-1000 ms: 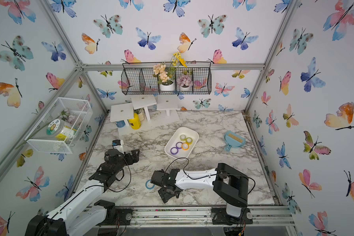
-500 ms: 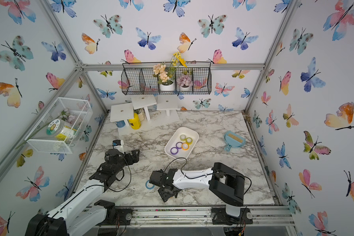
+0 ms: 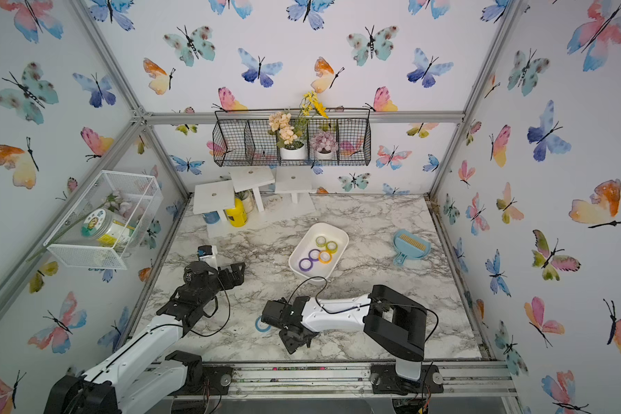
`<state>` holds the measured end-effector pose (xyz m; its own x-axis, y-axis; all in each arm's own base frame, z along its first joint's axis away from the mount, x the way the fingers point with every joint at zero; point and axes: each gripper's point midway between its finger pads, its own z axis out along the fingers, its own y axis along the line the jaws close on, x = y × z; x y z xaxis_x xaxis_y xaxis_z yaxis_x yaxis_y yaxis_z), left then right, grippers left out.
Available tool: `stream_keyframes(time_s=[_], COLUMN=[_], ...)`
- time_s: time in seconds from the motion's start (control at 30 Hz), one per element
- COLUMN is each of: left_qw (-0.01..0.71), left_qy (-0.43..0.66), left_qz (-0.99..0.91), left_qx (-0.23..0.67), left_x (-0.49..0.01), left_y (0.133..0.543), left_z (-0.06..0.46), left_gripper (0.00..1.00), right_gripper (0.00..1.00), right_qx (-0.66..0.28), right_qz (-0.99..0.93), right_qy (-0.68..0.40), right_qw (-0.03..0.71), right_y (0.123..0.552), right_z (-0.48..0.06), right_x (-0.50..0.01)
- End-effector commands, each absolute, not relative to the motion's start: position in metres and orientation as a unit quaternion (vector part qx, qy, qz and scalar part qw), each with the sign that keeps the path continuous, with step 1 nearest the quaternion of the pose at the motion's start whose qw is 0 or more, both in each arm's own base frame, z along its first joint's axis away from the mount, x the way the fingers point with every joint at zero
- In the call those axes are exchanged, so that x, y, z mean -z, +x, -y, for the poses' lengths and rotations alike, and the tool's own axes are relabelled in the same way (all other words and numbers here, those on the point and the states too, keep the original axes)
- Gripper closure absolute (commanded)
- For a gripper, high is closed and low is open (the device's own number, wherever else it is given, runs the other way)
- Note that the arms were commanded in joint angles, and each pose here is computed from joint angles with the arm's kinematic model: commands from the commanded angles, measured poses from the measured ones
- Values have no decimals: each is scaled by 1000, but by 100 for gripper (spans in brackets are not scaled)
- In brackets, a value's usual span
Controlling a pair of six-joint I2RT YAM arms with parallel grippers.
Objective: Put the transparent tape into the storage box
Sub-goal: Pick up the tape at the center of the board.
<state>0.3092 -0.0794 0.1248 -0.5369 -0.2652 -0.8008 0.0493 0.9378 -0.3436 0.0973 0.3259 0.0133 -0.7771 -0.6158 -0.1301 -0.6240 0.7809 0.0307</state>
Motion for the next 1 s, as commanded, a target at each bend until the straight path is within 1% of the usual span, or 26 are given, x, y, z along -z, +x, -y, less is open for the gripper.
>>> stream_keyframes(time_s=[0.0,0.17,0.37,0.5,0.7,0.97], left_qw=[475,475,475,475,474,473], left_qy=[-55,-55,-54,-54,-54,-52], left_qz=[-860,-860,-859,-859,-860,-860], left_qx=[180,179,181,181,183,186], left_x=[-128,-128,-128,-128,-128,-127], left_y=[310,310,310,310,310,310], left_z=[85,85,85,85,86,87], left_gripper=[1,1,1,1,1,1], right_gripper=[39,40,40,40,39,39], right_qx=[1,2,-9,-10,-26,-34], right_qz=[-943,-944,-940,-938,-938,-939], right_qy=[-328,-327,-334,-337,-325,-285], right_qw=[47,46,64,81,118,189], right_y=[97,96,101,112,151,233], right_z=[-313,-311,-316,-317,-313,-293], right_x=[-5,-7,-27,-48,-84,-137])
